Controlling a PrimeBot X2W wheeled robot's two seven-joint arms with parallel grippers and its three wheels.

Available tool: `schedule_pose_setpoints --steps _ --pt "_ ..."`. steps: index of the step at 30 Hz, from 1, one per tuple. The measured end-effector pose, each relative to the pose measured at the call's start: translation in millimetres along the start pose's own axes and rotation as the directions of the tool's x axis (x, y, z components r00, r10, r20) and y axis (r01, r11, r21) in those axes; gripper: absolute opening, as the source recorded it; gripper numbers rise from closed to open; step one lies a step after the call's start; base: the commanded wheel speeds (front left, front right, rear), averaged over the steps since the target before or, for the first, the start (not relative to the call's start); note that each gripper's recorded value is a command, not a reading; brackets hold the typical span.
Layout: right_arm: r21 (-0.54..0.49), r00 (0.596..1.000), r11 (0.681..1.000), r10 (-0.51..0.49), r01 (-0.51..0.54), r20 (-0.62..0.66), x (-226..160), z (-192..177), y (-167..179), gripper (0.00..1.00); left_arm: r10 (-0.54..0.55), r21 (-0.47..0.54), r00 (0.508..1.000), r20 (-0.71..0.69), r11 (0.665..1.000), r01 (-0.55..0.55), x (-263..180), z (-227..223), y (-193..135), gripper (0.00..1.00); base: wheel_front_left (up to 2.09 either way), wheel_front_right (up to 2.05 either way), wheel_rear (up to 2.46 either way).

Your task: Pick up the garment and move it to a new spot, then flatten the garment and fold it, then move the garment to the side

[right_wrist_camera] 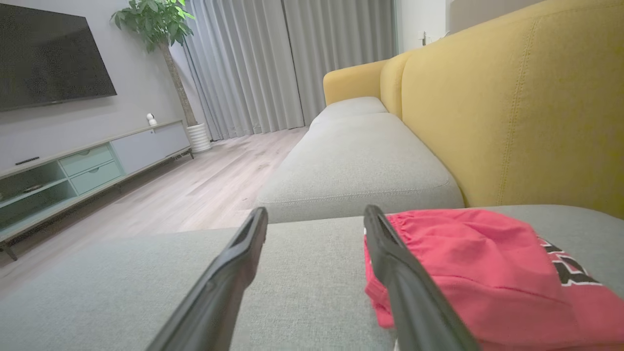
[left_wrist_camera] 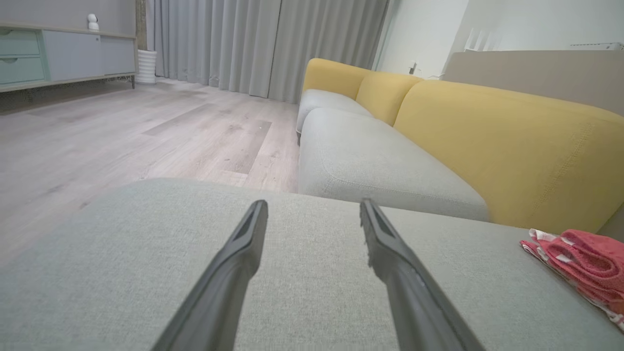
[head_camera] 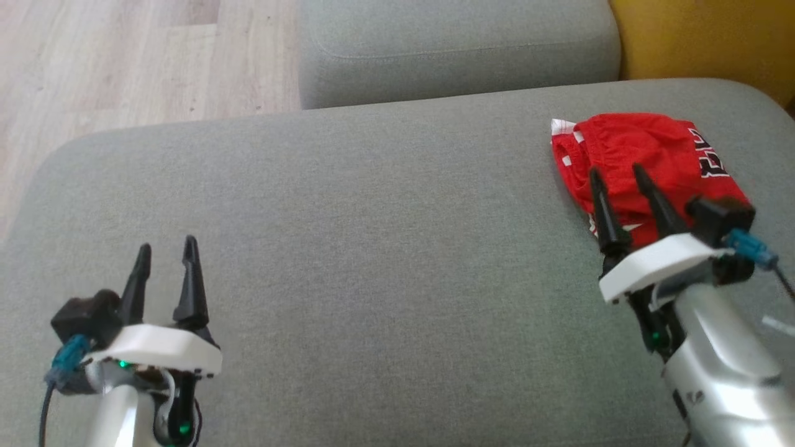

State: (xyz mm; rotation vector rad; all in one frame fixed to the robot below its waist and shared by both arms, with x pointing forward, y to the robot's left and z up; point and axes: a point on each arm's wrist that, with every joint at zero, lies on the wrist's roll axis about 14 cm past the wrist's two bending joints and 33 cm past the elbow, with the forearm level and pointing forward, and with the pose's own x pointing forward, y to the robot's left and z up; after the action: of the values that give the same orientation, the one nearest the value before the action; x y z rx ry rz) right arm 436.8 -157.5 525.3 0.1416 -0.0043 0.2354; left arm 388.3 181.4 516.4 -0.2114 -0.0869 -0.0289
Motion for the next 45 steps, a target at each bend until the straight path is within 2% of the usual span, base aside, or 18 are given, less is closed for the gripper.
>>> schedule_pose_setpoints --steps 11,36,37,39,40,42,45 --pt "0.014 1.0 1.0 -0.007 0.007 -0.031 -16 -22 10 1.0 0.001 -0.003 0.998 -0.059 1.0 -0.001 -9 -18 8 1.0 0.0 0.0 0.0" --pt "0.021 0.999 1.0 -0.006 0.007 -0.049 -20 -31 15 1.0 -0.024 0.006 0.998 -0.053 1.0 0.024 0 -16 2 1.0 0.0 0.0 0.0" --pt "0.022 0.999 1.0 -0.007 0.008 -0.052 -21 -32 15 0.0 -0.023 0.005 0.998 -0.057 1.0 0.023 0 -17 2 0.0 0.0 0.0 0.0" --pt "0.03 0.996 0.999 -0.016 0.019 -0.089 -27 -45 13 0.0 -0.013 -0.001 0.995 -0.1 1.0 0.013 -7 -31 4 0.0 0.0 0.0 0.0" --pt "0.04 0.988 0.998 -0.032 0.038 -0.154 -41 -69 11 0.0 0.005 -0.012 0.986 -0.165 1.0 -0.007 -21 -53 7 0.0 0.0 0.0 0.0" --pt "0.057 0.975 0.997 -0.048 0.061 -0.217 -57 -91 9 0.0 0.022 -0.027 0.974 -0.226 0.999 -0.029 -36 -71 10 0.0 0.0 0.0 0.0" --pt "0.087 0.97 0.993 -0.06 0.083 -0.236 -62 -97 7 0.0 0.033 -0.057 0.971 -0.238 0.997 -0.048 -39 -74 12 0.0 0.0 0.0 0.0"
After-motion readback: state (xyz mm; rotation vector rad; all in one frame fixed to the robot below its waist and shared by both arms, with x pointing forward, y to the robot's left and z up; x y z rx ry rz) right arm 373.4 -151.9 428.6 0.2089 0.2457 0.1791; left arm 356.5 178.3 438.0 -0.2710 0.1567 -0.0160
